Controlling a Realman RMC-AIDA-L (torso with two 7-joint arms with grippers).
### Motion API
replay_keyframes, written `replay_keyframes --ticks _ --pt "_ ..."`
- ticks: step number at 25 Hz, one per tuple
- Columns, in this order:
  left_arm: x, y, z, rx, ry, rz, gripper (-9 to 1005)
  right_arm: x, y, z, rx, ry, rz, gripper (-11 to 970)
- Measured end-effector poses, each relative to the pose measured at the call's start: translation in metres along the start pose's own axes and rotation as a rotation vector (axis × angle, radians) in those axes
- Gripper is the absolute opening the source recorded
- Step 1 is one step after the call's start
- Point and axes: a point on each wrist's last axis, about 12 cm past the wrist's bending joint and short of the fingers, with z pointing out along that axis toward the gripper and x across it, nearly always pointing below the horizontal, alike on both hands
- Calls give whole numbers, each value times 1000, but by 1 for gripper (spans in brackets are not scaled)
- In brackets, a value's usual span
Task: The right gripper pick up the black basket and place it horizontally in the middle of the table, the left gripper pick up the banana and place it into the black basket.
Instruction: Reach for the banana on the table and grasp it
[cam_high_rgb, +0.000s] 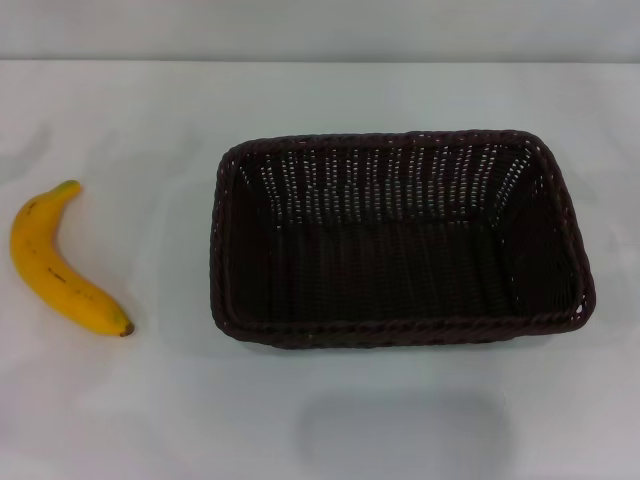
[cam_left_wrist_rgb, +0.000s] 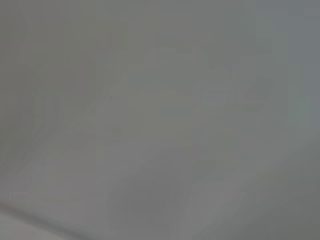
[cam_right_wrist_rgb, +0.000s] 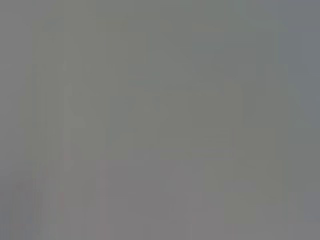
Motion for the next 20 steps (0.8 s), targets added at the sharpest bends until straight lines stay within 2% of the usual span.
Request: replay_keyframes --ticks 8,12,14,20 --pt "-20 -17 -3 -111 316 -16 781 8 1 -4 37 13 -22 690" --pt "-26 -22 -2 -169 399 7 779 13 1 -8 52 28 -27 690" --pt "-33 -25 -5 -238 475 33 778 15 2 -10 56 33 -32 690" --pt "-44 -33 -5 -304 590 60 776 23 7 -13 62 45 -32 690"
